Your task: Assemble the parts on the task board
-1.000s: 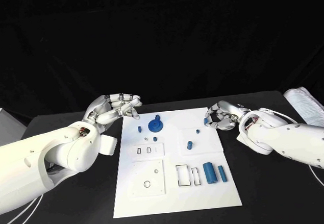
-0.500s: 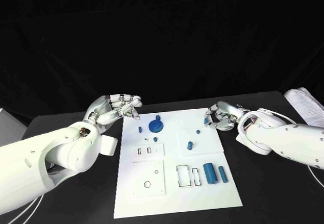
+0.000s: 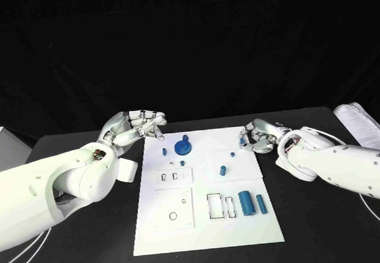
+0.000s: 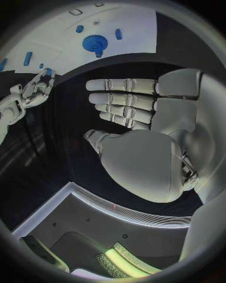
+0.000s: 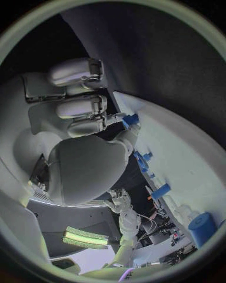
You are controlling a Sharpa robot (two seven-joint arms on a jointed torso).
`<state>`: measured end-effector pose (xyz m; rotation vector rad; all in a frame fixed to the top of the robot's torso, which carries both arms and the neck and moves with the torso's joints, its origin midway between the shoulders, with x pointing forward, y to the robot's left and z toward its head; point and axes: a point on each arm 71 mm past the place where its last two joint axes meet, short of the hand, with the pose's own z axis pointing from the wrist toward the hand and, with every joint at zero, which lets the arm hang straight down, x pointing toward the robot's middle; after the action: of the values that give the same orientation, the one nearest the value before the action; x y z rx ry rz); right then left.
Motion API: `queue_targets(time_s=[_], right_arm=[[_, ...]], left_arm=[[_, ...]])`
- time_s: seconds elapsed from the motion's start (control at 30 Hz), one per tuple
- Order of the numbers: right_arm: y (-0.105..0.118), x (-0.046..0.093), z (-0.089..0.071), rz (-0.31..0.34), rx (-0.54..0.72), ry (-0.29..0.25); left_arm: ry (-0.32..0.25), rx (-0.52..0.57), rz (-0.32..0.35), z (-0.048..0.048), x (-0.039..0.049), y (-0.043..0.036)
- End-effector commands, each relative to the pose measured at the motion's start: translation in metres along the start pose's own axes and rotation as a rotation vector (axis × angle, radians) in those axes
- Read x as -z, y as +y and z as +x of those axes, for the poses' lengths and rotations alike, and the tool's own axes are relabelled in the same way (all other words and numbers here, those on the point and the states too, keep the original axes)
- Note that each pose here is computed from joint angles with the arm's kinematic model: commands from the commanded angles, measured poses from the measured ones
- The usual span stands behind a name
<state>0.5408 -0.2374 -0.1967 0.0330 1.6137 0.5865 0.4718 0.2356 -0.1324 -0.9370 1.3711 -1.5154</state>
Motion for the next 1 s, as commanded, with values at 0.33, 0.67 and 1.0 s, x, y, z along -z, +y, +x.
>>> queue_targets(time_s=[0.33,0.67,1.0], right_arm=[[0.001,0.000,0.003,-0.002,0.013,0.022],[0.005,0.000,-0.002,-0.006,0.009,-0.068],[0.029,0.000,-0.018,-0.018,-0.010,-0.065]], left_arm=[[0.012,0.007,0.004,0.0013,0.0002,-0.0009],[0.010,0.006,0.004,0.0007,0.0005,-0.0010],[0.006,0.004,0.004,-0.0010,-0.0003,-0.0003]])
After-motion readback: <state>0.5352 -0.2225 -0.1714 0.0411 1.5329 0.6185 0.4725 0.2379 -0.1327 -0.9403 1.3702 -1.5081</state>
